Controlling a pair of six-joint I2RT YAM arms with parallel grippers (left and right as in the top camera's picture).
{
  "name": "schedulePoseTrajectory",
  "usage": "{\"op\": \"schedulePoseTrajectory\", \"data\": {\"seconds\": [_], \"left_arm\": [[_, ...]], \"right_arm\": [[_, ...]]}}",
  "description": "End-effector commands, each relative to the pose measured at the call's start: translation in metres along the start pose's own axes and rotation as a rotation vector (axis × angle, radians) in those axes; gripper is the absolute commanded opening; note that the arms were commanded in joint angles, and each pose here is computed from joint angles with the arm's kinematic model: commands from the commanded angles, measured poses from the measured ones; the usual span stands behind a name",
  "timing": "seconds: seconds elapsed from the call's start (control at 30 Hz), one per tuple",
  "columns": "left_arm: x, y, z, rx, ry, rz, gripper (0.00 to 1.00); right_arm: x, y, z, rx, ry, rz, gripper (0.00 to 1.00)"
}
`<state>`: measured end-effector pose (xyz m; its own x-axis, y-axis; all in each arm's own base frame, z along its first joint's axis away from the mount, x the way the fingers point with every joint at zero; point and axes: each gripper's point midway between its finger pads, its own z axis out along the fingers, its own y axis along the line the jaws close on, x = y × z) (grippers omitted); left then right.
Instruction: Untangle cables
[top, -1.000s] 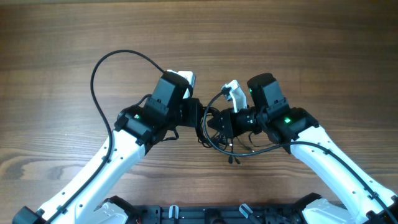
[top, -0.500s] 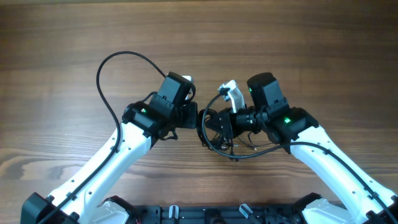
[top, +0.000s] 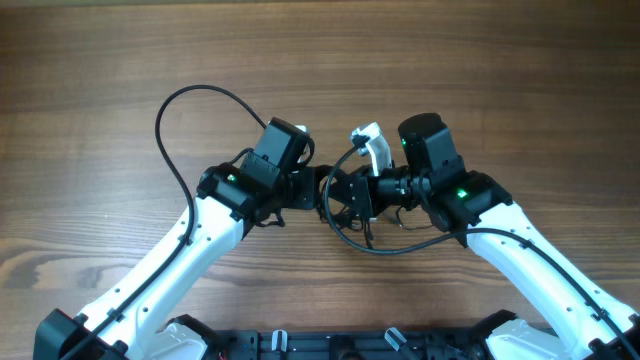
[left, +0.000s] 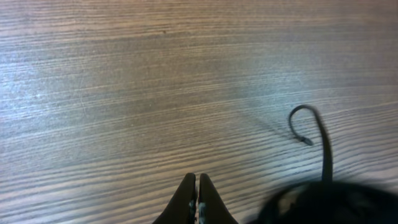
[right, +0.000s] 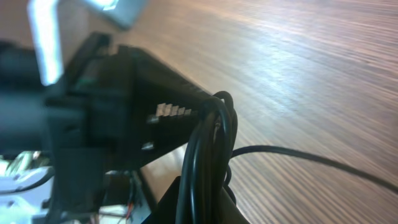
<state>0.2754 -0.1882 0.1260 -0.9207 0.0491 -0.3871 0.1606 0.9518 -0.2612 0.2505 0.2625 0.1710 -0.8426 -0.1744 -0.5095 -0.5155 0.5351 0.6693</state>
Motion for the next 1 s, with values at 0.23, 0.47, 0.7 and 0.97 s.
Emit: {"op": "schedulePoseTrajectory", "data": {"seconds": [0.23,0.47,0.7,0.97], "left_arm": [[-0.04,0.055,-0.027,-0.009,-0.126,-0.443,0.04],[-0.041,0.028,-0.053,0.325,-0.025,-0.524,0.57],[-0.032,0.026,-0.052,0.331,0.039,-0.653,0.85],[-0.028,0.056,-0.044,0.164,0.0,-0.806,0.5]], "right_arm": [[-0.03,-0.025,0.03,0.048,-0.106,0.383,0.04],[-0.051,-0.02,0.063,-0.056,-0.157,0.493,0.04],[-0.081,-0.004,0.064,-0.167,-0.257,0.497,0.04],[-0.079,0.026,0.06,-0.307,-0.183,0.454,0.04]]}}
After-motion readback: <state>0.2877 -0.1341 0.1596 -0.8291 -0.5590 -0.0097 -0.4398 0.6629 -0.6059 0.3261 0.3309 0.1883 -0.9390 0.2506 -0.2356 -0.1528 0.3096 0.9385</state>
